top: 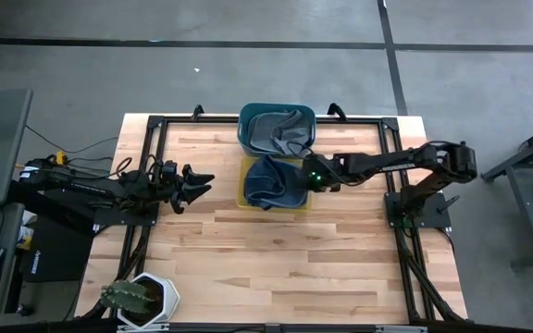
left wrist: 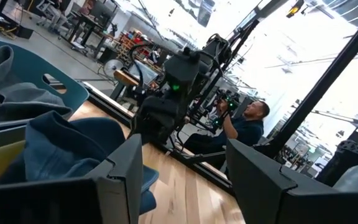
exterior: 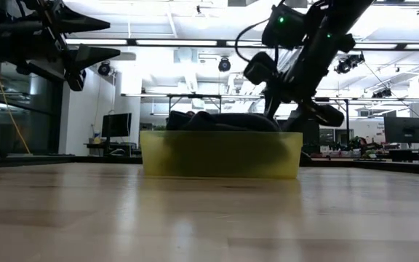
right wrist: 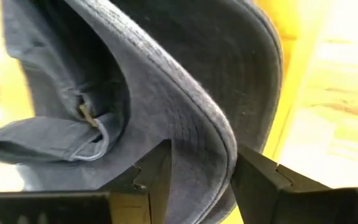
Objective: Pick & Place hat
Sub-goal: Put the blue cap into the yellow bin, then return to Home Position
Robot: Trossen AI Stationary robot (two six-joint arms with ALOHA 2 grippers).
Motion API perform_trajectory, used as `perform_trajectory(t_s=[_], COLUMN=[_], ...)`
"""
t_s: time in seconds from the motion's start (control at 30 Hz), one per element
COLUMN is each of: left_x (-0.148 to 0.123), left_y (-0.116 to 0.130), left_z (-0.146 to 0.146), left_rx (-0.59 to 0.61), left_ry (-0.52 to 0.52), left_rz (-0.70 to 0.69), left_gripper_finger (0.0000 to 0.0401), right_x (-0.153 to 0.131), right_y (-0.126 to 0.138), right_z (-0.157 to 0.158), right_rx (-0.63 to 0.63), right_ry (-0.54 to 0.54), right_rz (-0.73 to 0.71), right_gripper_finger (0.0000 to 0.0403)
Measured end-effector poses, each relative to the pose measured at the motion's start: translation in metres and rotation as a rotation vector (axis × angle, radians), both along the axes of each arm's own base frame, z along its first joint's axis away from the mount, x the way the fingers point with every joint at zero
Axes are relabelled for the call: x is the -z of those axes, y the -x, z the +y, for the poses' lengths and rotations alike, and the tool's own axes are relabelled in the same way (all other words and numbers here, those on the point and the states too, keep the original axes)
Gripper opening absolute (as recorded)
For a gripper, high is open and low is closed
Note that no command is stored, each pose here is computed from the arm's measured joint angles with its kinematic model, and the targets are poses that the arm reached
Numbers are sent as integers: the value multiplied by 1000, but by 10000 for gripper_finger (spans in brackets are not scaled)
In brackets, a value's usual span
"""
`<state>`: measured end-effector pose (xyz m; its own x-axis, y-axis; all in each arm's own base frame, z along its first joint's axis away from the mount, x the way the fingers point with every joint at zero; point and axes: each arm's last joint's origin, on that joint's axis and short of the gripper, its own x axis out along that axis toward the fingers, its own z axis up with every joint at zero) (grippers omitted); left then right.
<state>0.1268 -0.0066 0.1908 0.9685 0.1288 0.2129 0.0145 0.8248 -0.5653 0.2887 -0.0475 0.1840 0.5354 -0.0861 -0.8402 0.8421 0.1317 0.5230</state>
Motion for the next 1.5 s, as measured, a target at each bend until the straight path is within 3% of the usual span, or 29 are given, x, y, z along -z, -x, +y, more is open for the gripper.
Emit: perform_trajectory(t_s=[0.47,1.2,1.33,1.5], left_x=[0,-1,4,5], left_y=[0,2,2,4], left_z=[0,-1,-1,-1], left_rx=[13,32,42,41], left_ry=[1,8,2,-2], left_rz=[0,-10,42,55], left_gripper_finger=[177,177,177,177], right_x=[-31,-48,-62,-89], right_y=[13,29,36,54], right_z=[1,6,8,17], right_rx=[-11,-70,-115,-173], right_ry=[86,51,129,316], right_rz=[-83,-97,-142,-219], right_gripper_finger=[144,137,135,106])
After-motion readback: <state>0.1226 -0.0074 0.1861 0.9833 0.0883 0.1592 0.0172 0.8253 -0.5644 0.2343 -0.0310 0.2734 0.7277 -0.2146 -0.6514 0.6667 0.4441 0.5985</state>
